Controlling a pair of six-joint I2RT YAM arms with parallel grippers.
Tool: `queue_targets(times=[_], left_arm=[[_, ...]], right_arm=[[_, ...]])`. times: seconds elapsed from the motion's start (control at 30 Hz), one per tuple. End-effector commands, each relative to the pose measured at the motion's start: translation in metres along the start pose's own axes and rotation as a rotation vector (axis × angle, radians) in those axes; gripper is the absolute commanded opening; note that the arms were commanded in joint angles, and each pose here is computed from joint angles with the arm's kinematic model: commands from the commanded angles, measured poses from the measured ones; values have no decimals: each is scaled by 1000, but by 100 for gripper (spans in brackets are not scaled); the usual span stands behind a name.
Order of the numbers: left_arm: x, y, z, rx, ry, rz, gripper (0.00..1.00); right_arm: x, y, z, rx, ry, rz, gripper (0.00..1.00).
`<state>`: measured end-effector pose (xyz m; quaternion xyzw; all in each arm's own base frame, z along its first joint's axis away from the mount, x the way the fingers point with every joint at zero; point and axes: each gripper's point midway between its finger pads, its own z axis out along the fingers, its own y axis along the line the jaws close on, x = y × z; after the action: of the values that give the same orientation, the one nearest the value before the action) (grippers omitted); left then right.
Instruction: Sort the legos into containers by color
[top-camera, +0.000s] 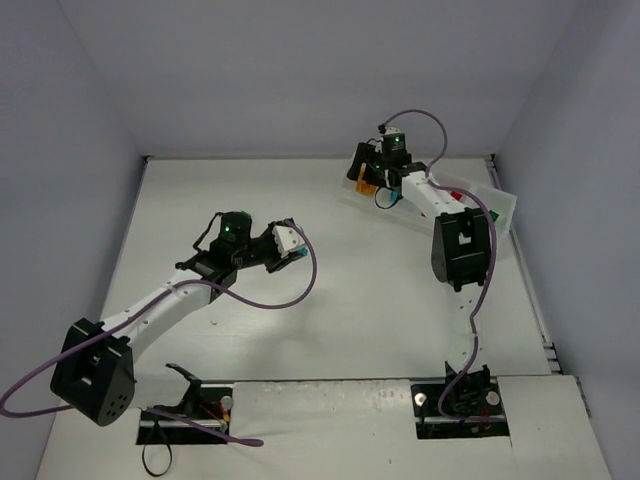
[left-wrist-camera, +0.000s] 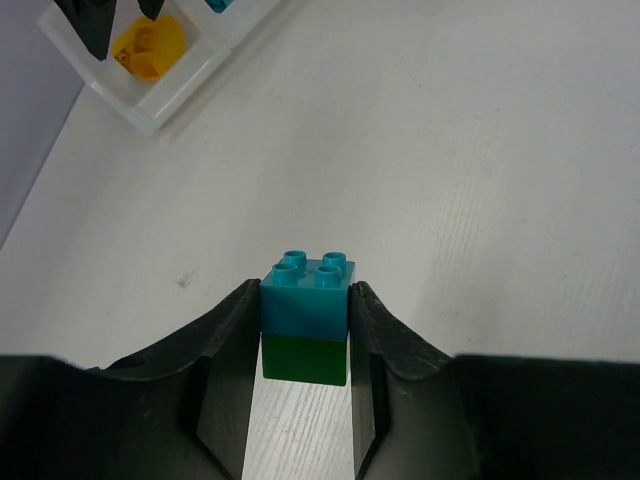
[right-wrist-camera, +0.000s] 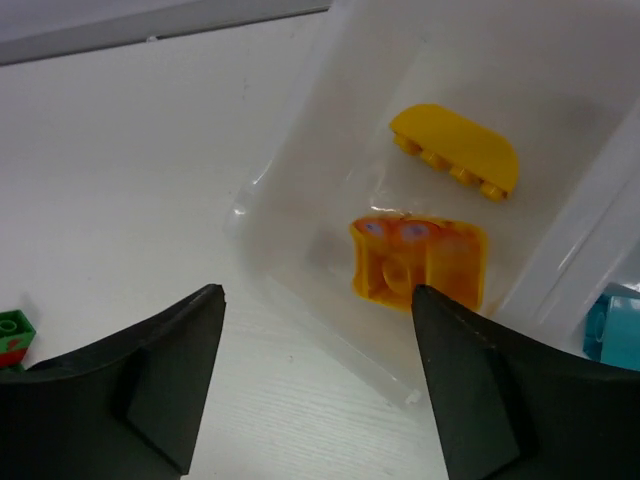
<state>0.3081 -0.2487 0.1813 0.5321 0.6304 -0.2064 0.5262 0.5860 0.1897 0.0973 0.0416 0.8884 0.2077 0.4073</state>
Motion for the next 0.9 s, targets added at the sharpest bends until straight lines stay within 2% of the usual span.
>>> queue_targets(times=[0.0, 0.1, 0.3, 0.37, 0.4, 0.63, 0.87], left_arm=[[-30, 5, -5, -13, -104, 38, 0], [-33, 5, -6, -12, -110, 48, 0], [-39, 11, -7, -32, -123, 77, 0], [-40, 14, -6, -40, -119, 92, 0], [-42, 17, -7, -47, -120, 98, 0], [-51, 27, -7, -79, -131, 122, 0], [-57, 37, -6, -110, -138, 135, 0]], right_arm=[[-61, 26, -33, -44, -146, -30, 74], [-55, 44, -53, -126, -126, -32, 82], [-6, 119, -126, -435, 6, -51, 72], [9, 144, -155, -532, 45, -65, 72], [29, 152, -161, -557, 90, -67, 72], [93, 191, -204, -686, 241, -56, 80], [121, 203, -226, -726, 282, -76, 80]])
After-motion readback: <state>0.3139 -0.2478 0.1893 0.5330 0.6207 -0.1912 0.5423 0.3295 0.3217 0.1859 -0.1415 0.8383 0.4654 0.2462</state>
